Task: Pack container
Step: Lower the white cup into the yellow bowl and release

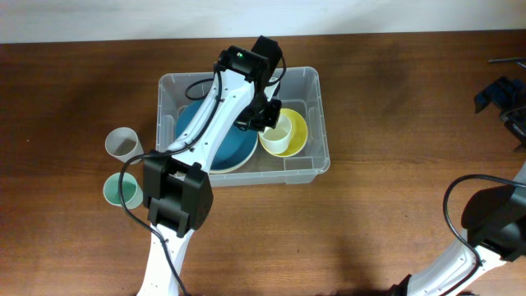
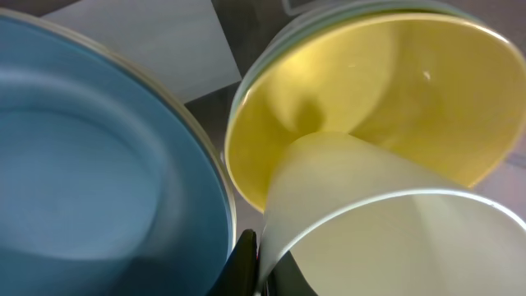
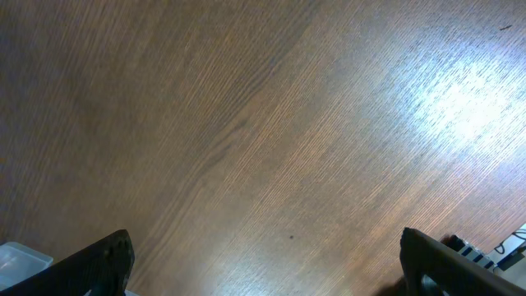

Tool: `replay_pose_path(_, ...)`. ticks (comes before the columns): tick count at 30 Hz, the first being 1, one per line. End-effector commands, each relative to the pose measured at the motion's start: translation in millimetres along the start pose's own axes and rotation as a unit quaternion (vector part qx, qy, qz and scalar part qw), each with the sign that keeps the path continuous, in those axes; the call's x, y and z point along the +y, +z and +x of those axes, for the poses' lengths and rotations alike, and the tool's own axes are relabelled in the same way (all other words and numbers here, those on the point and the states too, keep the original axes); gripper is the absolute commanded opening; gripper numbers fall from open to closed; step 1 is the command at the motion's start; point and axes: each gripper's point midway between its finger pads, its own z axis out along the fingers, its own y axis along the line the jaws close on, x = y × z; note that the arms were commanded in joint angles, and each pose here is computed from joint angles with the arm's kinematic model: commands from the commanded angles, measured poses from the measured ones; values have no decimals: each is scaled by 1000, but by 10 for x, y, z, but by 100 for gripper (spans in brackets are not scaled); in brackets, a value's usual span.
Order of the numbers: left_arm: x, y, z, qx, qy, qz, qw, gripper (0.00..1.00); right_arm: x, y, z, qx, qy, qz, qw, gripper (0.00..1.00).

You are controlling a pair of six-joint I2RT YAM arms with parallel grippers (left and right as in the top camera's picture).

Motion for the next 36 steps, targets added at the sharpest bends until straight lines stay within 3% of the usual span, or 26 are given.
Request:
replay_pose_path(1,7,15,-10,-2,-2,-7,1000,1,-9,3,1,2,0,0,1000,99)
replay_pose_path(8,-38,-166,-126,-32,3,-1,999,1,-9,3,1,2,0,0,1000,99)
replay_pose_path(13,-117,-551,-249,-79,10,10,997,1,-9,3,1,2,0,0,1000,99)
replay_pose_path(17,-345,-822,-177,-89,53,59,993,1,-8,2,1,1,0,0,1000,99)
replay_pose_path(29,-914,-706,205,-40,117,63,990,1,-8,2,1,1,0,0,1000,99)
replay_pose_path(36,-923,-615,248,-33,127,35,991,1,-9,3,1,2,0,0,1000,99)
